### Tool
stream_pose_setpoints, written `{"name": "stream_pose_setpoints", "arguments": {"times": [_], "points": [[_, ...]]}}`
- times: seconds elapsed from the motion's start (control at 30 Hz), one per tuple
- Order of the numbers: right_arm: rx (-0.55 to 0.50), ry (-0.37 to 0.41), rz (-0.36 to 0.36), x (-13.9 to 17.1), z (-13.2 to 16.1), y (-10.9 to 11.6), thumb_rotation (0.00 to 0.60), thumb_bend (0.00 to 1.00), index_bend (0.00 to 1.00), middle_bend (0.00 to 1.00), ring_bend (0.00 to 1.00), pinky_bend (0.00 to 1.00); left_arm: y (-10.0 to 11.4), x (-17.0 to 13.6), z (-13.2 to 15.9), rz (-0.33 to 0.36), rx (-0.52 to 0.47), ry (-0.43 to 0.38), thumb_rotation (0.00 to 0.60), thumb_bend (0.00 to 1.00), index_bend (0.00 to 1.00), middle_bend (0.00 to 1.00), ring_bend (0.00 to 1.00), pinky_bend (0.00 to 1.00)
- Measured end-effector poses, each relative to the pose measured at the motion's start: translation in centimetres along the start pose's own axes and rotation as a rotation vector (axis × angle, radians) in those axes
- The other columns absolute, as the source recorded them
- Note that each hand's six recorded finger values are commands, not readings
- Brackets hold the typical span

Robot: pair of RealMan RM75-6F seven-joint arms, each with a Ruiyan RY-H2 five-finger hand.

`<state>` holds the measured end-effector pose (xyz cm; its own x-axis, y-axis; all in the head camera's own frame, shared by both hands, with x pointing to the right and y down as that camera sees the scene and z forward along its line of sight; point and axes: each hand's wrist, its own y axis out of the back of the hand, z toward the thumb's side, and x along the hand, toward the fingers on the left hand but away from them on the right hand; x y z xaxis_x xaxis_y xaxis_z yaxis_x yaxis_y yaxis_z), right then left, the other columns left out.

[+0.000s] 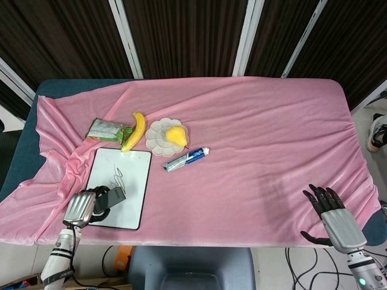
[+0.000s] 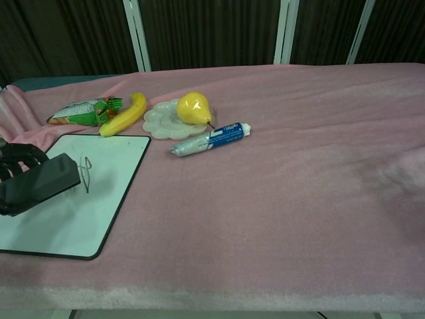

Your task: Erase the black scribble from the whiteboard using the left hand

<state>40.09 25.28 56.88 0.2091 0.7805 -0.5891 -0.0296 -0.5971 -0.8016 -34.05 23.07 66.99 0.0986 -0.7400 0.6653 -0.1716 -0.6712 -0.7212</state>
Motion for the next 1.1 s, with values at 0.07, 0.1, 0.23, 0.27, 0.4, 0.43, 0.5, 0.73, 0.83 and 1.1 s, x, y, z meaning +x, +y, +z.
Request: {"name": "stream_pose_setpoints", "arguments": {"times": [0.07,0.1,0.23,0.27,0.4,0.43,0.5,0.73,0.83,1.1], "points": [[0.003,0.001,0.002,0.0,0.0,-0.1,0.6,0.34,0.0,0.0,0.0,0.03,-0.2,0.0,0.4,-0.004,0.034,-0.005,0.6,0.69,0.68,0.75,0.6,0.4],[0.003,0.003,0.004,0.0,0.1,-0.1,0.6,0.34,0.0,0.0,0.0,0.03,-0.3,0.0,0.7,-0.006,0.048,-0.006,0.6,0.69,0.68,0.76,0.6,0.4],[0.004,0.002,0.007,-0.1,0.1,-0.2,0.6,0.34,0.0,0.0,0.0,0.03,-0.6,0.5,1.8,-0.011,0.107,-0.009,0.6,0.7,0.68,0.76,0.6,0.4],[0.004,0.002,0.007,-0.2,0.1,-0.2,0.6,0.34,0.0,0.0,0.0,0.03,-0.7,0.6,2.1,-0.012,0.126,-0.009,0.6,0.7,0.68,0.77,0.6,0.39],[0.003,0.001,0.008,-0.2,0.1,-0.2,0.6,0.34,0.0,0.0,0.0,0.03,-0.9,1.6,3.1,-0.015,0.18,0.006,0.6,0.7,0.68,0.77,0.6,0.39],[0.002,0.001,0.008,-0.2,0.0,-0.2,0.6,0.34,0.0,0.0,0.0,0.03,-0.9,1.9,3.2,-0.017,0.189,0.014,0.6,0.7,0.68,0.77,0.6,0.39],[0.0,0.0,0.007,-0.2,0.0,-0.1,0.6,0.34,0.0,0.0,0.0,0.03,-1.0,2.5,3.5,-0.025,0.202,0.034,0.6,0.7,0.69,0.77,0.6,0.39],[-0.002,-0.001,0.007,-0.2,0.0,0.0,0.6,0.34,0.0,0.0,0.0,0.03,-1.3,4.3,3.7,-0.064,0.21,0.093,0.6,0.7,0.69,0.77,0.6,0.39],[-0.002,-0.003,0.007,-0.2,0.0,-0.1,0.6,0.34,0.0,0.0,0.0,0.03,-1.6,4.8,3.7,-0.084,0.211,0.11,0.6,0.7,0.69,0.77,0.6,0.39],[-0.002,-0.005,0.006,-0.2,-0.1,0.0,0.6,0.34,0.0,0.0,0.0,0.03,-1.7,6.4,3.0,-0.099,0.205,0.154,0.6,0.7,0.69,0.77,0.6,0.39]]}}
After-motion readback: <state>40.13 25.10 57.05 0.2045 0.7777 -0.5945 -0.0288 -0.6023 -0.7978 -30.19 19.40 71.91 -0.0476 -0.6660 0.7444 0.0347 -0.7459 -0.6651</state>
